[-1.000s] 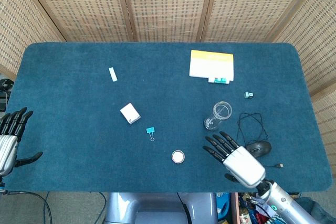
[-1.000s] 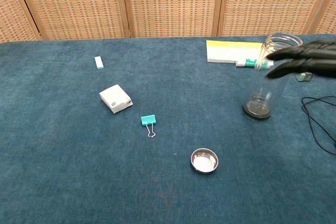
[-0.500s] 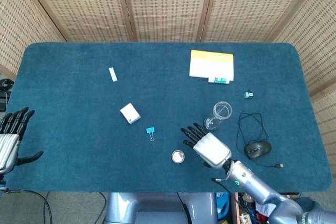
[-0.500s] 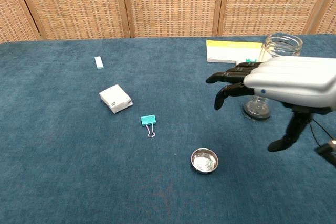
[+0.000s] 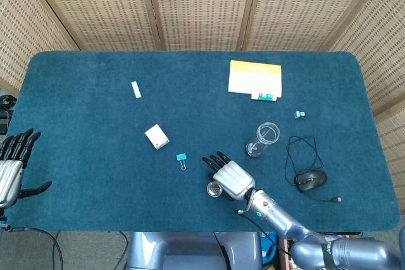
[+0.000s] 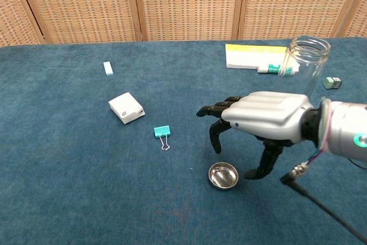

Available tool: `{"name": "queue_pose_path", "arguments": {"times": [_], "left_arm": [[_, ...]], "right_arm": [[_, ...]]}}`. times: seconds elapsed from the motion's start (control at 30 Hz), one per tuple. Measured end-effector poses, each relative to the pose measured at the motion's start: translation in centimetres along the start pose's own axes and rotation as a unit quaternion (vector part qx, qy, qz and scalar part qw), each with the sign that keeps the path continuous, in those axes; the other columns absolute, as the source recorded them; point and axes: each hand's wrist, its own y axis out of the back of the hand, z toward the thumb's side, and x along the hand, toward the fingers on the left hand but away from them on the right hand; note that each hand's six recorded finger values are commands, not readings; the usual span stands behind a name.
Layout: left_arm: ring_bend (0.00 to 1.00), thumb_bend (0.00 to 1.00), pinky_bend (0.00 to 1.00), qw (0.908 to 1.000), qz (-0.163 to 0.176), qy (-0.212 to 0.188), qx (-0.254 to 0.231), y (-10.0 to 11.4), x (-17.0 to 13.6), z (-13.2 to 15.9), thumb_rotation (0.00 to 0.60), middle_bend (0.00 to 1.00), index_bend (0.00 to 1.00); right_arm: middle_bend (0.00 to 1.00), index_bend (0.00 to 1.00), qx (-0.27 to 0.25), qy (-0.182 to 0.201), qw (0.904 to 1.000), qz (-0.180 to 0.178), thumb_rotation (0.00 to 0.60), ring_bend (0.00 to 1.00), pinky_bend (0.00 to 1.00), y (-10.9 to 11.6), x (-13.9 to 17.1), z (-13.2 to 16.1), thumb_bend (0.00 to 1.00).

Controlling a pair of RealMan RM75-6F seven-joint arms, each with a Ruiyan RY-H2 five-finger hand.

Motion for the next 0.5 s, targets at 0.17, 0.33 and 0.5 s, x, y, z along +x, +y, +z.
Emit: {"name": "queue_pose_path", "arguments": {"times": [0.17,0.33,0.5], "left_arm": [[0.0,0.1,0.0,1.0,-0.001,0.003,-0.002,0.0,0.1,-0.2,0.6,0.0,0.0],[0.0,0.1,0.0,1.0,0.001,0.004,-0.005,0.2,0.1,-0.3,0.6,0.0,0.0],[0.0,0.1,0.0,1.0,0.0,0.005,-0.006,0.1,0.1,-0.4,0.6,0.0,0.0]], "right_arm": [[0.06,0.43,0.004,-0.022,0.9997,0.007,0.6,0.0,0.02,-0.8,-0.9,0.3,0.45],[0.06,0.46,-0.008,-0.037,0.9991,0.019,0.6,0.0,0.02,-1.6,-1.3,0.6,0.45],[0.06,0.46,-0.007,-0.039,0.9989,0.023,0.6,0.0,0.02,-2.0,-1.5,1.1,0.46]]}}
